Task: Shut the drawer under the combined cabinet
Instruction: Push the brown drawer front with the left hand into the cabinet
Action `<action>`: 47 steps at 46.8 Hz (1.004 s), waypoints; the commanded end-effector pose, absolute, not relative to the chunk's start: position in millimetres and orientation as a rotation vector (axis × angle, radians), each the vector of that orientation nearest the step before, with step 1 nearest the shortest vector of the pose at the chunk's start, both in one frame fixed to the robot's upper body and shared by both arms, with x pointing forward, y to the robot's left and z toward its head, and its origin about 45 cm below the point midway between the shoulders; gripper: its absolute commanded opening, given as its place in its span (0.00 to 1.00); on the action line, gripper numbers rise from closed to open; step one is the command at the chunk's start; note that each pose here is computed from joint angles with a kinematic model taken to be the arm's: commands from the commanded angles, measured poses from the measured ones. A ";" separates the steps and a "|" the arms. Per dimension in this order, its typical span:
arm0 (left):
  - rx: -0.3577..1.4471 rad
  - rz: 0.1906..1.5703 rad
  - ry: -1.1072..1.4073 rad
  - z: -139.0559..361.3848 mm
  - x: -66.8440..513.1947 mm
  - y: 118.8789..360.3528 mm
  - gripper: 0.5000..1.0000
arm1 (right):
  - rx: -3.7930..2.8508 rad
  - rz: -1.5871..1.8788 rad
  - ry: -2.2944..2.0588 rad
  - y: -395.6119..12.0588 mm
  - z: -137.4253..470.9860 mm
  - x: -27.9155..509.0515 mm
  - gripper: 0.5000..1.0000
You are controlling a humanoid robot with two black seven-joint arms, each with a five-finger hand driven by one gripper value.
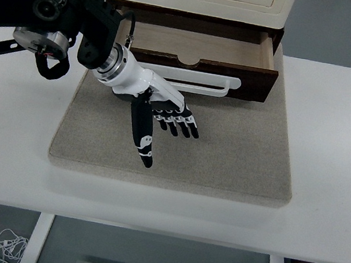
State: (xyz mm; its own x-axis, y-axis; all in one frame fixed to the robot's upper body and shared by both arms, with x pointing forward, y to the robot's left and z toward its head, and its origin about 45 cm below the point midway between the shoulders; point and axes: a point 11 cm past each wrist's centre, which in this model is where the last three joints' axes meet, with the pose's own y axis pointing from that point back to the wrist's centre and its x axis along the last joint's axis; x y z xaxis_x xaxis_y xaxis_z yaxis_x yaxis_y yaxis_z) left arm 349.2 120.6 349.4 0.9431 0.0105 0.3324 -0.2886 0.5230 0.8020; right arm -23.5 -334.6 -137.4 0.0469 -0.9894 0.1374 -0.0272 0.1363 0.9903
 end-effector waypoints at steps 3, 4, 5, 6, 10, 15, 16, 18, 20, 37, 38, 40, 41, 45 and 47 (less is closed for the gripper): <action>1.013 0.207 -0.302 349.1 353.6 116.9 1.00 | 1.147 -1.061 -1.253 -334.6 -137.4 -23.5 0.90; 1.012 0.214 -0.304 350.2 355.6 116.1 1.00 | 1.147 -1.061 -1.253 -334.6 -137.4 -23.5 0.90; 1.011 0.221 -0.306 351.3 357.5 115.4 1.00 | 1.147 -1.061 -1.253 -334.6 -137.4 -23.5 0.90; 1.011 0.228 -0.305 351.2 359.4 114.6 1.00 | 1.147 -1.061 -1.253 -334.6 -137.4 -23.5 0.90; 1.013 0.240 -0.303 350.3 365.7 111.3 1.00 | 1.147 -1.061 -1.253 -334.6 -137.4 -23.5 0.90; 1.014 0.255 -0.303 350.1 371.7 107.8 1.00 | 1.147 -1.061 -1.253 -334.6 -137.4 -23.5 0.90; 1.014 0.255 -0.305 349.8 372.0 106.7 1.00 | 1.147 -1.061 -1.253 -334.6 -137.4 -23.5 0.90; 1.018 0.256 -0.313 349.2 373.8 104.7 1.00 | 1.147 -1.061 -1.253 -334.6 -137.4 -23.5 0.90; 1.022 0.260 -0.324 349.4 375.3 103.1 1.00 | 1.147 -1.061 -1.253 -334.6 -137.4 -23.5 0.90; 1.029 0.307 -0.322 347.5 385.9 106.2 1.00 | 1.147 -1.061 -1.253 -334.6 -137.4 -23.5 0.90; 1.030 0.310 -0.321 346.9 386.8 106.1 1.00 | 1.147 -1.061 -1.253 -334.6 -137.4 -23.5 0.90; 1.032 0.316 -0.322 346.0 388.2 107.4 1.00 | 1.147 -1.061 -1.253 -334.6 -137.4 -23.5 0.90; 1.033 0.317 -0.322 345.5 388.6 107.9 1.00 | 1.147 -1.061 -1.253 -334.6 -137.4 -23.5 0.90; 1.035 0.335 -0.328 347.2 391.8 109.3 1.00 | 1.147 -1.061 -1.253 -334.6 -137.4 -23.5 0.90; 1.034 0.348 -0.328 348.2 394.3 110.6 1.00 | 1.147 -1.061 -1.253 -334.6 -137.4 -23.5 0.90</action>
State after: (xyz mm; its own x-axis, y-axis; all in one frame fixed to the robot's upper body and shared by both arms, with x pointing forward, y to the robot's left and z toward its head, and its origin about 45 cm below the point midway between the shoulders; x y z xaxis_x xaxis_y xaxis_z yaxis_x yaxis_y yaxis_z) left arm 390.6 109.0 346.0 0.9039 0.1103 0.4132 -0.4137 0.4703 0.7795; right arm -23.5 -334.6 -137.4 0.0469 -0.9894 0.1375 -0.0271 0.1363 0.9903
